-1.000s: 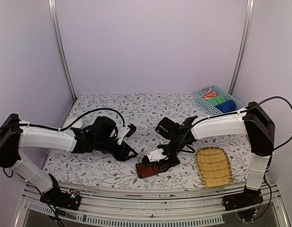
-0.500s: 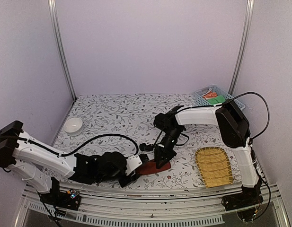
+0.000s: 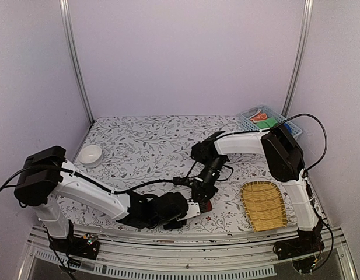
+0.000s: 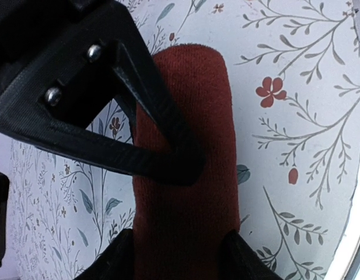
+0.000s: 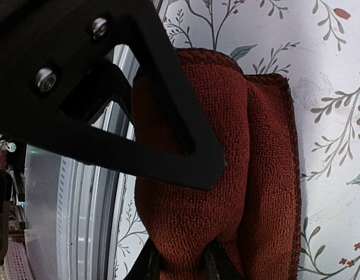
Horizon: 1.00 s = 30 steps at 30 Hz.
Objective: Roll the towels
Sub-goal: Roll the towel at the center of the board.
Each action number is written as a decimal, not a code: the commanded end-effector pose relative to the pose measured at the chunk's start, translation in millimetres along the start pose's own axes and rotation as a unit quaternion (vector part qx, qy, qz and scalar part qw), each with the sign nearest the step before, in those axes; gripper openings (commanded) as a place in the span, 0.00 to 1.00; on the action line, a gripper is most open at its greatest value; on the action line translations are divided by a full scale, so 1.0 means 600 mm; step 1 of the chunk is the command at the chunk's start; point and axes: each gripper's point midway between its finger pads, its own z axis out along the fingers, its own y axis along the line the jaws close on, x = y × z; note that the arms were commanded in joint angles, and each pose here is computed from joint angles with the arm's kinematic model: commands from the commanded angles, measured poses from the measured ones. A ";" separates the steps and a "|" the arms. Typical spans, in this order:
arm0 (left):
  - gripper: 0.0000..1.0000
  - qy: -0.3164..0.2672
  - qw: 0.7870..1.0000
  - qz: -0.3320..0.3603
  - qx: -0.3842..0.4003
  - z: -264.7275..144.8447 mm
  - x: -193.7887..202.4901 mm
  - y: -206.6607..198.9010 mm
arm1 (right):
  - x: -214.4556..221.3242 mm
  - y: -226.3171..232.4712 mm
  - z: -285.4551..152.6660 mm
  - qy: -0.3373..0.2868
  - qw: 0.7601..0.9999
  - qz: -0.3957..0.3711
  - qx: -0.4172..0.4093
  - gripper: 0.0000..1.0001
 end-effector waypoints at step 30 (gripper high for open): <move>0.31 0.090 0.976 -0.077 0.183 0.039 0.072 -0.067 | 0.249 -0.194 -0.572 -0.197 0.839 0.283 0.421 0.30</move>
